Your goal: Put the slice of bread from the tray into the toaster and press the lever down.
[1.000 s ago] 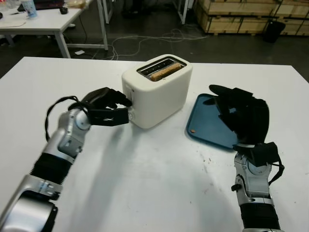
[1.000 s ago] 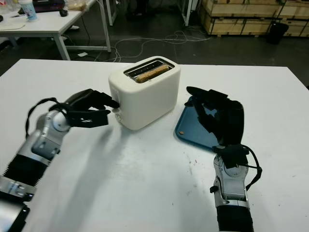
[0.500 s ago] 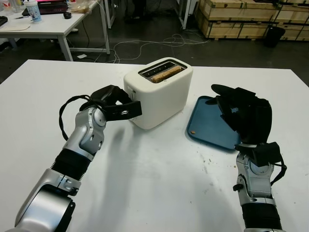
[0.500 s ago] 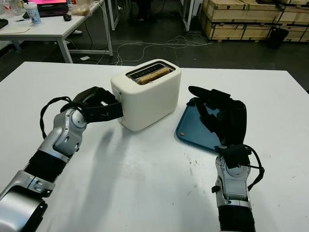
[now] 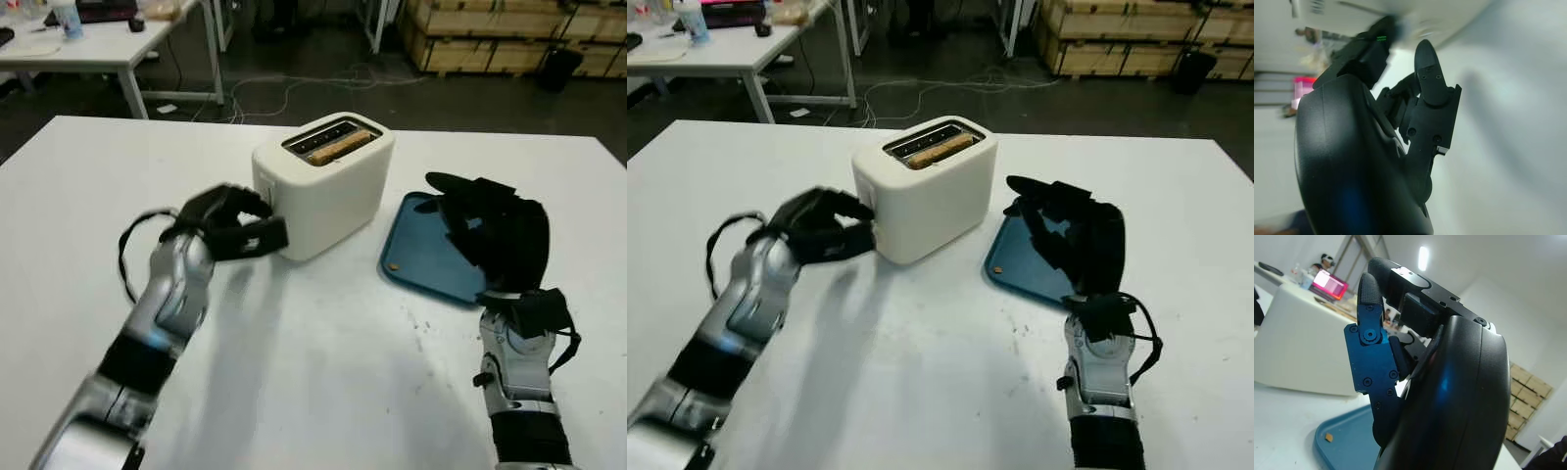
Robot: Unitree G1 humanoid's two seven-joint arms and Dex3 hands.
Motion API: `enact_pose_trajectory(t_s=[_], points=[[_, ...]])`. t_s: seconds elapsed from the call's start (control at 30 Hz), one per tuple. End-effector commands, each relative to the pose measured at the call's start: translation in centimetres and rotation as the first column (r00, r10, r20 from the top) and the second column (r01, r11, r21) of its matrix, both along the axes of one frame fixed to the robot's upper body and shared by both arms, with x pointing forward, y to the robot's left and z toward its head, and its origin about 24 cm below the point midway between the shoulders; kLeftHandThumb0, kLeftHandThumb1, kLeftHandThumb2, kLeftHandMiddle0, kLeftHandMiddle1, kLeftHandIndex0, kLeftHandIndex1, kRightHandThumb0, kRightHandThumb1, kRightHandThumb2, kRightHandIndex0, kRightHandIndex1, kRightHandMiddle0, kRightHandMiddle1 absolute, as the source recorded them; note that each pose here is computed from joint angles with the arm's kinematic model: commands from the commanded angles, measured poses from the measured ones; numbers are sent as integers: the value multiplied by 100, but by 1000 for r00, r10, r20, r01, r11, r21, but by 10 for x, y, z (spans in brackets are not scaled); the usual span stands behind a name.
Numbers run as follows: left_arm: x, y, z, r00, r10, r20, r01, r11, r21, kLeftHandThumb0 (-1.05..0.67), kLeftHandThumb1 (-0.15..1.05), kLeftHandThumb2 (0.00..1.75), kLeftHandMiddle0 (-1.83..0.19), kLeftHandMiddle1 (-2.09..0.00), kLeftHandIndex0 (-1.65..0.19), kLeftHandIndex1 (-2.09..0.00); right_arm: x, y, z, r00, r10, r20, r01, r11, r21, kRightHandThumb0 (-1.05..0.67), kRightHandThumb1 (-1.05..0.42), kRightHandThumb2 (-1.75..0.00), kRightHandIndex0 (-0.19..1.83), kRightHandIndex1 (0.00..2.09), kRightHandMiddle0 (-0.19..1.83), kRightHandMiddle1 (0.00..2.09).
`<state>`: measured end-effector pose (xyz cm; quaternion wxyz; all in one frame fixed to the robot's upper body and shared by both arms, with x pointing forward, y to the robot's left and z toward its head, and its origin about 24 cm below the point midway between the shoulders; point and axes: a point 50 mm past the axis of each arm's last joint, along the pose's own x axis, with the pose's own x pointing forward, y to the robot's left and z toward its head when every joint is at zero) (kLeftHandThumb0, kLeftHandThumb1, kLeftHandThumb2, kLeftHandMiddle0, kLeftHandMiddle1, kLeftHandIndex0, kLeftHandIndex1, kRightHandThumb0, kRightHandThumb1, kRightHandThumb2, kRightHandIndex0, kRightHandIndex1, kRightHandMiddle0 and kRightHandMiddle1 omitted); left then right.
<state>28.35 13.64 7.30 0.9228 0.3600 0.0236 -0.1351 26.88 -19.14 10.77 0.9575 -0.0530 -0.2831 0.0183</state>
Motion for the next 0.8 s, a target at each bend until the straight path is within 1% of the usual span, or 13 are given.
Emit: enact_pose_trajectory(t_s=[0.0, 0.07, 0.1, 0.17, 0.27, 0.4, 0.53, 0.6, 0.67, 0.7, 0.73, 0.77], points=[[-14, -25, 19, 984, -75, 164, 112, 966, -231, -30, 92, 53, -92, -158, -67, 0, 1, 2, 2, 1000, 14, 9, -14, 1000, 20, -41, -92, -25, 87, 97, 110, 0], [-21, -18, 29, 962, 8, 273, 92, 932, -352, -37, 92, 52, -103, -171, -60, 0, 2, 3, 1, 1000, 25, 5, -25, 999, 20, -41, -92, -26, 88, 98, 111, 0], [-23, -16, 32, 952, 44, 304, 81, 919, -386, -39, 92, 52, -104, -173, -59, 0, 2, 3, 1, 1000, 28, 3, -28, 999, 18, -41, -92, -26, 87, 98, 111, 0], [-26, -12, 38, 927, 117, 355, 55, 897, -438, -42, 92, 50, -99, -174, -60, -1, 3, 4, 0, 999, 37, -4, -37, 999, 20, -40, -92, -26, 86, 99, 110, 0], [-26, -7, 43, 890, 208, 404, 12, 878, -479, -40, 92, 47, -97, -174, -64, -3, 5, 4, -2, 999, 43, -16, -42, 999, 27, -40, -92, -26, 85, 100, 110, 0], [-26, -4, 46, 860, 260, 439, -9, 869, -495, -40, 92, 43, -95, -175, -65, -4, 7, 5, -3, 999, 47, -24, -46, 998, 36, -40, -92, -26, 84, 100, 110, 0], [-25, -1, 48, 837, 301, 457, -19, 850, -526, -42, 92, 42, -95, -175, -74, -8, 9, 4, -4, 999, 33, -30, -32, 999, 40, -41, -92, -26, 83, 102, 110, 0], [-26, 1, 50, 828, 320, 460, -28, 844, -536, -43, 92, 43, -91, -175, -79, -11, 11, 3, -3, 999, 22, -39, -20, 999, 47, -42, -92, -26, 83, 102, 110, 0], [-26, 5, 53, 814, 338, 472, -33, 839, -543, -45, 92, 41, -84, -175, -84, -15, 13, 1, -3, 999, 4, -49, -1, 999, 50, -44, -92, -26, 82, 102, 109, 0], [-26, 7, 55, 809, 344, 476, -35, 838, -545, -46, 92, 40, -77, -175, -86, -19, 14, 0, -2, 998, -15, -58, 18, 999, 46, -44, -92, -26, 82, 102, 109, 0], [-26, 9, 57, 802, 355, 479, -45, 837, -545, -47, 92, 40, -73, -175, -82, -30, 16, -1, -2, 997, -37, -66, 40, 998, 41, -45, -92, -26, 83, 101, 109, 0], [-25, 11, 58, 797, 365, 480, -54, 836, -546, -48, 92, 38, -66, -175, -71, -56, 17, -2, -1, 996, -56, -71, 59, 998, 38, -45, -92, -26, 83, 100, 108, 0]])
